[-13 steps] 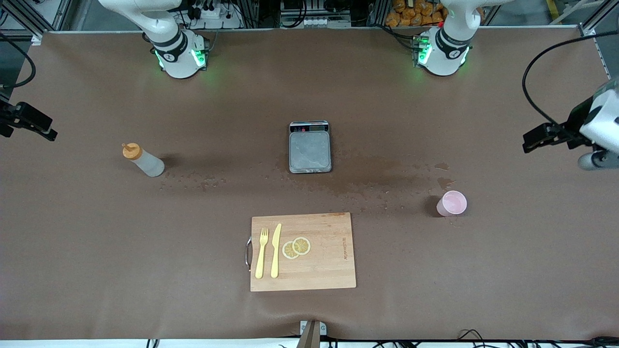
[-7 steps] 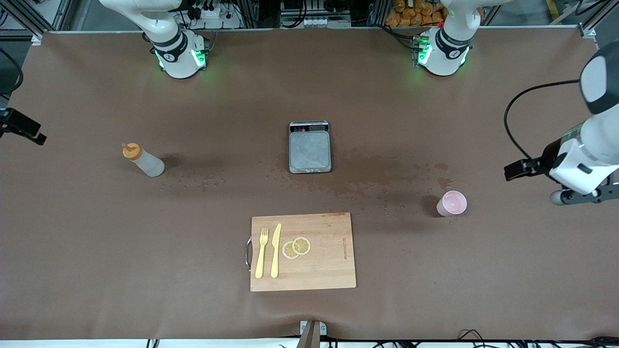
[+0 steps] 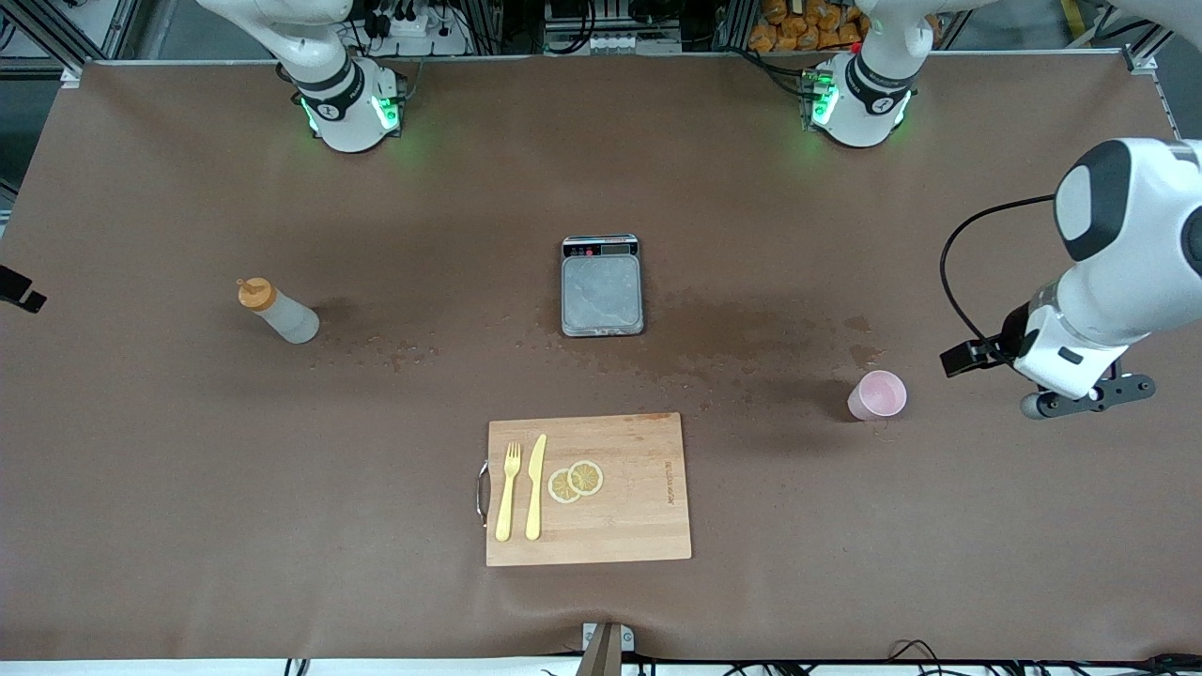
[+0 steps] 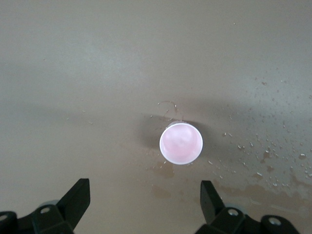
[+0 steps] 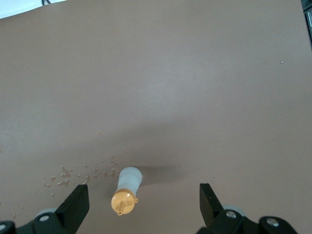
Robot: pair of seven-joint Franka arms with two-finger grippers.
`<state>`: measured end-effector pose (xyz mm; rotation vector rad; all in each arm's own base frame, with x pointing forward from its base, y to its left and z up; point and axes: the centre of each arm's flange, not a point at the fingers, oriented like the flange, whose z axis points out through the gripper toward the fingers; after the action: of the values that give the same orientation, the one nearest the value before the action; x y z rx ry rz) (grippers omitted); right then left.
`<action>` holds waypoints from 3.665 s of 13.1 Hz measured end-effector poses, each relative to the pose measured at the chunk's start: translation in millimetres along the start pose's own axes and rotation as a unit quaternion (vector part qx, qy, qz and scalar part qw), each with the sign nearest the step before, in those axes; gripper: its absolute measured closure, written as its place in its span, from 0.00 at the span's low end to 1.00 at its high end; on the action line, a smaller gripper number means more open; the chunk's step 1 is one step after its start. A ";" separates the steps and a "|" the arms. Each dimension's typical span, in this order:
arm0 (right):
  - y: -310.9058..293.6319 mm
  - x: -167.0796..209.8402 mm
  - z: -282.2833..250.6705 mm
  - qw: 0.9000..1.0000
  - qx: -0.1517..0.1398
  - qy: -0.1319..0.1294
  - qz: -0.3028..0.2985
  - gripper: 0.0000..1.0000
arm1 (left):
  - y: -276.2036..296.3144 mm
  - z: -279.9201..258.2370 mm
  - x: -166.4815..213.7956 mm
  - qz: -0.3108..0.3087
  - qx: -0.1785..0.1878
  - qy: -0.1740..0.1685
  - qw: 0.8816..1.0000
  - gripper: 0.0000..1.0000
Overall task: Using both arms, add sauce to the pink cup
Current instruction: 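Reach the left gripper to the pink cup and grasp it, then carry the pink cup onto the scale while the right gripper grasps the bottle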
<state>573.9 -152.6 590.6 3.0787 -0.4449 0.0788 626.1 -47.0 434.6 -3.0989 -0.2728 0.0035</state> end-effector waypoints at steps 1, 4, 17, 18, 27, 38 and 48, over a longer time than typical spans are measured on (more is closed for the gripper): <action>8.8 2.6 5.7 1.000 0.000 -0.003 0.006 0.00 | 1.0 12.1 -1.8 0.001 -0.002 0.006 1.000 0.00; 36.2 7.4 19.6 0.998 0.049 -0.013 0.037 0.00 | 3.2 49.1 -8.8 0.005 -0.010 0.022 1.000 0.00; 108.9 13.9 143.2 0.967 0.114 -0.157 0.163 0.00 | 8.3 171.0 -9.6 0.006 -0.026 -0.001 1.000 0.01; 110.8 11.0 152.5 0.960 0.114 -0.179 0.183 0.00 | 8.4 175.1 -10.4 0.006 -0.026 -0.004 1.000 0.06; 124.6 -0.4 261.5 0.899 0.150 -0.312 0.268 0.00 | 9.0 194.6 -14.6 0.007 -0.024 -0.021 0.999 0.82; 99.6 -16.1 385.8 0.823 0.196 -0.425 0.321 0.00 | 163.3 114.0 -72.3 -0.056 -0.071 -0.007 0.996 0.97; 86.1 -41.9 443.8 0.755 0.248 -0.509 0.331 0.00 | 355.3 82.6 -261.7 -0.148 -0.071 -0.036 0.986 0.97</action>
<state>529.7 -239.6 147.2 2.8546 -1.7394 -1.7714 430.1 -439.9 340.9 -3.1655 -0.7649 0.0942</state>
